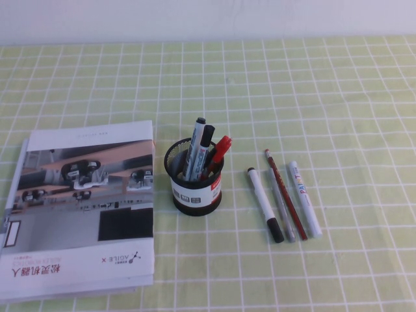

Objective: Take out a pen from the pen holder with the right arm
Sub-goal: 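Take a marker out of the pen holder and lay it on the table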

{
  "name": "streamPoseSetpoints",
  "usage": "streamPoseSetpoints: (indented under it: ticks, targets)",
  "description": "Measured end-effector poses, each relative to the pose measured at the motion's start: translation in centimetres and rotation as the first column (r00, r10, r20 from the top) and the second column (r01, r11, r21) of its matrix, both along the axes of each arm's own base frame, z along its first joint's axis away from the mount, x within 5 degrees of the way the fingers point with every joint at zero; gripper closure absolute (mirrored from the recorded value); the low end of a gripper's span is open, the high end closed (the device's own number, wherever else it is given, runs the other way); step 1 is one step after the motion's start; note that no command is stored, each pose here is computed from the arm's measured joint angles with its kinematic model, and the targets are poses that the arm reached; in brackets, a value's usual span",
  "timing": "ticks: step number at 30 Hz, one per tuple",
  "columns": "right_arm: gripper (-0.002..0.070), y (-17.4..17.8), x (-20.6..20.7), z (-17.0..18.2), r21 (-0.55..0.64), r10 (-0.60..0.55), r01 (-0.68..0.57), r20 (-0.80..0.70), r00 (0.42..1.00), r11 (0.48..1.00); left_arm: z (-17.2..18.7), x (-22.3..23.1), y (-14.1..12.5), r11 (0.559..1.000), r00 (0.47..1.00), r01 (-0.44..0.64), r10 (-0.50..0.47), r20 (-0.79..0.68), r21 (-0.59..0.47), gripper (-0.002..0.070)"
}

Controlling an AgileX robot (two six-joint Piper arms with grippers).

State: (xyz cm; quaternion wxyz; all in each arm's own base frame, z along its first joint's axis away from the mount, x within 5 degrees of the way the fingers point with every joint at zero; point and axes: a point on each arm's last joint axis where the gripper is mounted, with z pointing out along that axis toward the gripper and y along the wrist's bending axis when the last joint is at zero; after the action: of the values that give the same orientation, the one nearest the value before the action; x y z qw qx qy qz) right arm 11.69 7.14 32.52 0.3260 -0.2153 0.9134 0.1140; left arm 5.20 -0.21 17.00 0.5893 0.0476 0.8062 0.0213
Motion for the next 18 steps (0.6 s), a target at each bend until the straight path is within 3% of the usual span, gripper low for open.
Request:
streamPoseSetpoints:
  ticks: [4, 9, 18]
  targets:
    - [0.0688, -0.9, 0.2, -1.2, 0.051, -0.059, 0.053, 0.122, 0.991, 0.997, 0.0, 0.0, 0.0, 1.000, 1.000, 0.000, 0.000, 0.000, 0.000, 0.0681]
    - [0.0688, -3.1, -0.5, -5.5, 0.127, -0.205, 0.178, 0.248, 0.947, 0.976, 0.0, 0.0, 0.0, 1.000, 1.000, 0.000, 0.000, 0.000, 0.000, 0.0681]
    - [0.0688, -5.6, -3.8, -13.1, 0.266, -0.373, 0.273, 0.480, 0.794, 0.924, 0.0, 0.0, 0.0, 1.000, 1.000, 0.000, 0.000, 0.000, 0.000, 0.0681]
